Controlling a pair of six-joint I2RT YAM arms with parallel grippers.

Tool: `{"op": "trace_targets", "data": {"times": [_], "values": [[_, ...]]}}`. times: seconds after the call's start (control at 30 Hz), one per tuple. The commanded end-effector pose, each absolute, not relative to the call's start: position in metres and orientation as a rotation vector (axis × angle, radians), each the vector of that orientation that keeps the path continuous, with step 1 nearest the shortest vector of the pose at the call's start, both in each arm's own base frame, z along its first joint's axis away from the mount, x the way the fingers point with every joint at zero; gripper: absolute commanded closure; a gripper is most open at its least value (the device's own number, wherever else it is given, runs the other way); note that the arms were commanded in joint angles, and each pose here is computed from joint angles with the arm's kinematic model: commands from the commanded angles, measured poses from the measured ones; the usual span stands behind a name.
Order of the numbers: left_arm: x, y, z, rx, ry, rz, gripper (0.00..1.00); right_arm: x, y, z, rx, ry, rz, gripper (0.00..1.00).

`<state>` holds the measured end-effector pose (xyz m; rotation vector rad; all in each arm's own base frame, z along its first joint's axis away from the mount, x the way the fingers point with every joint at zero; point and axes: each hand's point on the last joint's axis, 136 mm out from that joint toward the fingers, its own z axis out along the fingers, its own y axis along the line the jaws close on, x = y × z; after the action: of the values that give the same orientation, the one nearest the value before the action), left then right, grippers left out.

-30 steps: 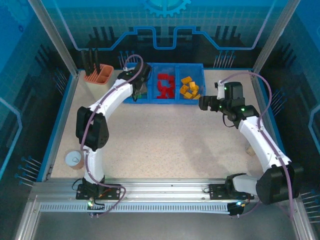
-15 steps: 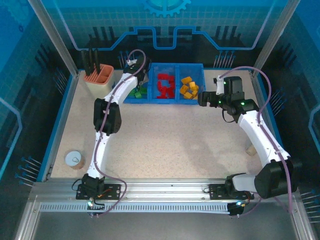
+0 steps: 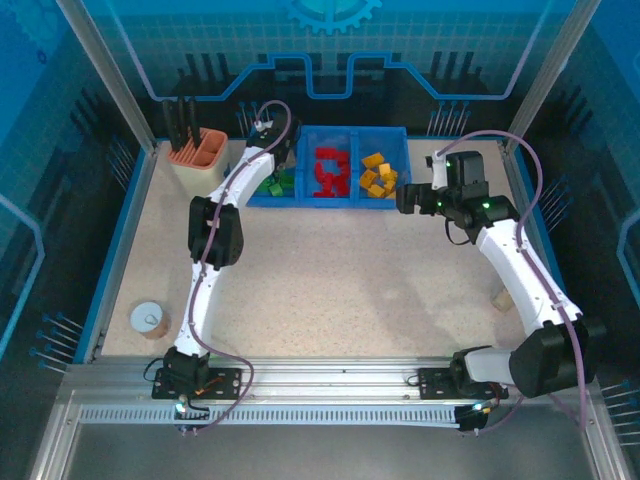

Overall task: Sort the legos into containers by color
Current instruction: Place the lego in the container, then reset both arms

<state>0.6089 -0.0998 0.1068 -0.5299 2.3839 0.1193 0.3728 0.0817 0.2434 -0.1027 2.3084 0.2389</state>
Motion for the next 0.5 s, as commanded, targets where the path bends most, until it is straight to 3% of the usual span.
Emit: {"op": "trace_targets", "data": {"times": [0.0,0.2,0.33,0.4,0.47], "values": [[0.61,-0.095,0.167,-0.494,2.292,0.07,0.45,0.375,0.084,0.257,-0.132,2.28,0.213,0.0],[0.594,-0.089,0.267,-0.374,2.09,0.025,0.41,0.377,0.086,0.268,-0.195,2.186,0.186,0.0],[0.559,-0.078,0.325,-0.263,2.008,0.034,0.2,0.384,0.082,0.261,-0.223,2.146,0.131,0.0],[0.529,-0.068,0.34,-0.172,1.96,0.056,0.03,0.388,0.078,0.257,-0.226,2.104,0.102,0.0],[0.495,-0.054,0.346,-0.146,1.859,0.066,0.01,0.39,0.07,0.249,-0.204,2.061,0.095,0.0]]}}
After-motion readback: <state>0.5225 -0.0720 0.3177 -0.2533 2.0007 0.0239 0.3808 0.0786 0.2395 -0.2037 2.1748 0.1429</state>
